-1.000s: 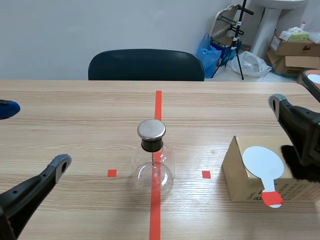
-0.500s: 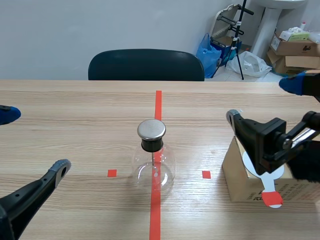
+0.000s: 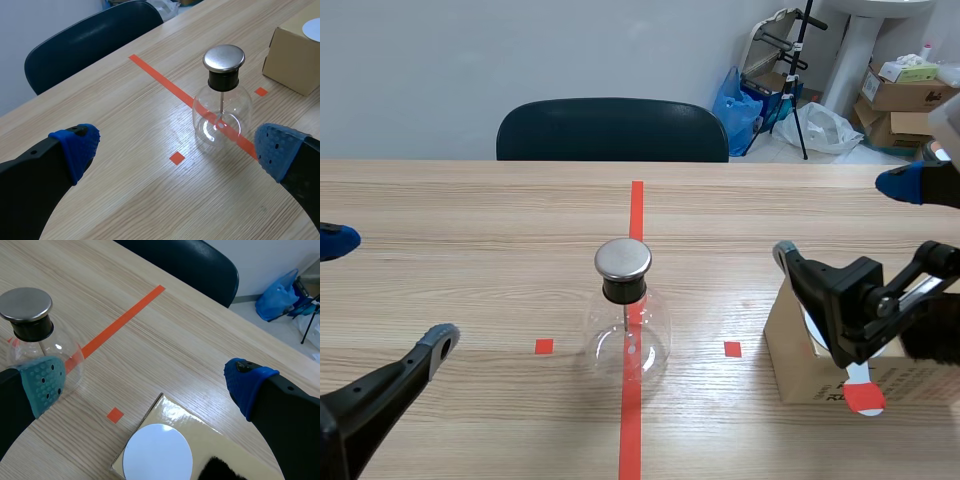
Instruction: Do the electroscope experiment
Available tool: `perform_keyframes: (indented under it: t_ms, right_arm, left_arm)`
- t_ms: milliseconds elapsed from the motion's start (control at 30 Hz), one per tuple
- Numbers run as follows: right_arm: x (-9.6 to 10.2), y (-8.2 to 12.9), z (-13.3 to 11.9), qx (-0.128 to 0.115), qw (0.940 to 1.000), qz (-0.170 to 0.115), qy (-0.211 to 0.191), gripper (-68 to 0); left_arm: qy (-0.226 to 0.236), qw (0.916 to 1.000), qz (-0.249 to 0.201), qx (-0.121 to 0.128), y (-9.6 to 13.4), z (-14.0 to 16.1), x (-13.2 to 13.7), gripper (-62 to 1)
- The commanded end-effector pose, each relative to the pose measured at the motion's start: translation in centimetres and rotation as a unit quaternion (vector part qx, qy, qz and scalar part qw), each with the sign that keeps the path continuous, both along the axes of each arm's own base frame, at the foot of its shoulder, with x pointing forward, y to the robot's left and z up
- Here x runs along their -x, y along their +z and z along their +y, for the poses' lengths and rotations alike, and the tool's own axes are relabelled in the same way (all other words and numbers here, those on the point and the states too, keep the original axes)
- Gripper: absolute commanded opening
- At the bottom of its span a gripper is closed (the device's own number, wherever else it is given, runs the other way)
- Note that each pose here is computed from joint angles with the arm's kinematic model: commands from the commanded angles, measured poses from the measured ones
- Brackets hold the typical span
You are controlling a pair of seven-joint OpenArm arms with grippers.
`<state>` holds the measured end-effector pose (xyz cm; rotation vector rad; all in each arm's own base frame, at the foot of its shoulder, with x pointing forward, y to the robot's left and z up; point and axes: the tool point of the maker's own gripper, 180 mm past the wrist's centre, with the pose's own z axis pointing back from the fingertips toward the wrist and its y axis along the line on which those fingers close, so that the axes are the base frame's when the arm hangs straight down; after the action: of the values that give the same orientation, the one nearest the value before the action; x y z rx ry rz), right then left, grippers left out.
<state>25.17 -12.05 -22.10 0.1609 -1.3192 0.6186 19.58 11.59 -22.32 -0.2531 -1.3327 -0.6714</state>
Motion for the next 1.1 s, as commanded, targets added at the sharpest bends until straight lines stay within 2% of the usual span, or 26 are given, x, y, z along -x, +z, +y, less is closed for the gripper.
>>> perform_keyframes:
  t_ms: [0,267,500,633,900,1067]
  right_arm:
    - [-0.1,0.9,0.3,-0.008,0.9998,-0.016,0.004,0.4]
    - [0.0,1.2,0.4,-0.015,0.9996,-0.024,0.008,0.4]
    - [1.5,0.6,0.0,-0.026,0.9995,-0.016,0.008,0.4]
    - [2.1,0.8,-0.1,-0.036,0.9991,-0.022,0.010,0.4]
    - [2.2,0.7,-0.1,-0.040,0.9990,-0.020,0.008,0.4]
    - [2.2,0.1,-0.2,-0.030,0.9995,-0.005,0.005,0.4]
  left_arm:
    - [-0.001,0.9999,-0.010,0.009,0.6,-0.2,-0.1,1.4]
    - [-0.002,0.9999,-0.010,0.009,0.6,-0.2,-0.1,1.4]
    - [-0.001,0.9999,-0.010,0.009,0.5,-0.2,-0.1,1.4]
    - [-0.002,0.9999,-0.010,0.009,0.5,-0.2,-0.1,1.4]
    - [-0.001,0.9999,-0.010,0.009,0.5,-0.2,-0.1,1.4]
    - [-0.001,0.9999,-0.010,0.009,0.5,-0.2,-0.1,1.4]
